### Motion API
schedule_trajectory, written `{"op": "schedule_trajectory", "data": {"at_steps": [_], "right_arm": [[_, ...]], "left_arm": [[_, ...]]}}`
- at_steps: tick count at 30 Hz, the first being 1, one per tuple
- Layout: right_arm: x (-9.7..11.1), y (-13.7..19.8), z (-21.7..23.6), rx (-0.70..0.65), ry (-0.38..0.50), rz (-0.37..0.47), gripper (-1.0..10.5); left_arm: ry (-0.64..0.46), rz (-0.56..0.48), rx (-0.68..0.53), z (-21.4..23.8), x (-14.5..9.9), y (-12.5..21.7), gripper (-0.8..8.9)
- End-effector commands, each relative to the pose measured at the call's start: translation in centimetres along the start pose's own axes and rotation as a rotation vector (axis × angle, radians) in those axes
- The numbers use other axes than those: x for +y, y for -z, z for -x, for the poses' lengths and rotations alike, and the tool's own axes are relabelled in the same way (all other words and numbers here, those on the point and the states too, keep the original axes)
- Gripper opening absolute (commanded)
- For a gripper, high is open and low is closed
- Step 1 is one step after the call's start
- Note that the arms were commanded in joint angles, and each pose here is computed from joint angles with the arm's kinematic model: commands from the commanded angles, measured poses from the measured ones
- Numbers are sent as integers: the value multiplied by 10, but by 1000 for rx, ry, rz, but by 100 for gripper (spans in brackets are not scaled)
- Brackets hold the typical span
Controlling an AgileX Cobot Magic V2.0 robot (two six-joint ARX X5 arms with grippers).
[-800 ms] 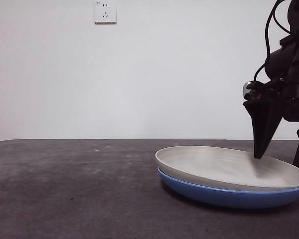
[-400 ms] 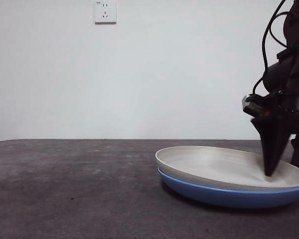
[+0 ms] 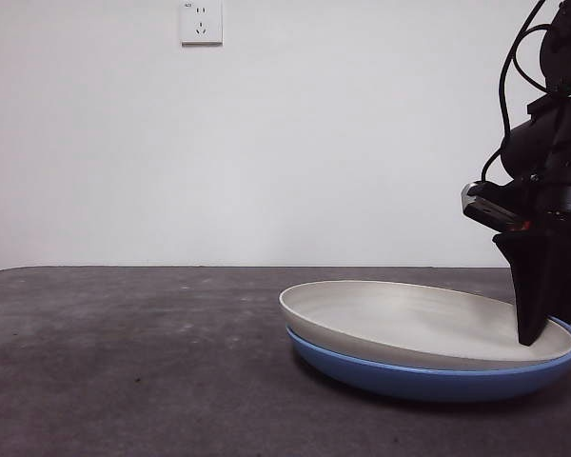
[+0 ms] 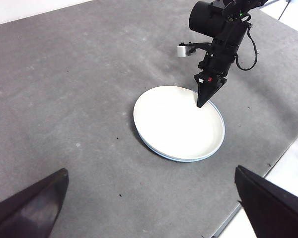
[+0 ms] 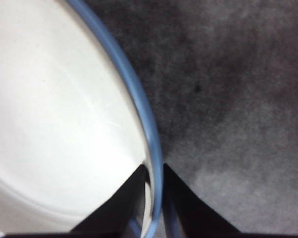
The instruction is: Pick up the white plate, put it on the blue plate, put it on desk
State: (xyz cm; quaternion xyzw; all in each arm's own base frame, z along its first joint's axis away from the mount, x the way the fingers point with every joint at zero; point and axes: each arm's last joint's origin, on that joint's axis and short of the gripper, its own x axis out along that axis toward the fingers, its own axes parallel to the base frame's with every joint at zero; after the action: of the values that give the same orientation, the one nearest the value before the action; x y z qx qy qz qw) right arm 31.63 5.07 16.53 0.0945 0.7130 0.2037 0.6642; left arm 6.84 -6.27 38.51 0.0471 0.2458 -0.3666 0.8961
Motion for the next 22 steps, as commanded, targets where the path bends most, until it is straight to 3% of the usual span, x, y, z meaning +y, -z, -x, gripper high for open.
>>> {"op": "schedule_trajectory", "data": {"at_steps": [1,12,22], "right_arm": [[-5,-4,0,3,31,4,12],[-1,-9,23,-35,-82,-11,12],[30,-21,33,-66,-150,37,12]], "left_arm": [[3,-17,-9,1,-1,-2,572],[3,-18,-14,1,-1,-3,572],[3,-32,-16,1,-1,-3,572]]}}
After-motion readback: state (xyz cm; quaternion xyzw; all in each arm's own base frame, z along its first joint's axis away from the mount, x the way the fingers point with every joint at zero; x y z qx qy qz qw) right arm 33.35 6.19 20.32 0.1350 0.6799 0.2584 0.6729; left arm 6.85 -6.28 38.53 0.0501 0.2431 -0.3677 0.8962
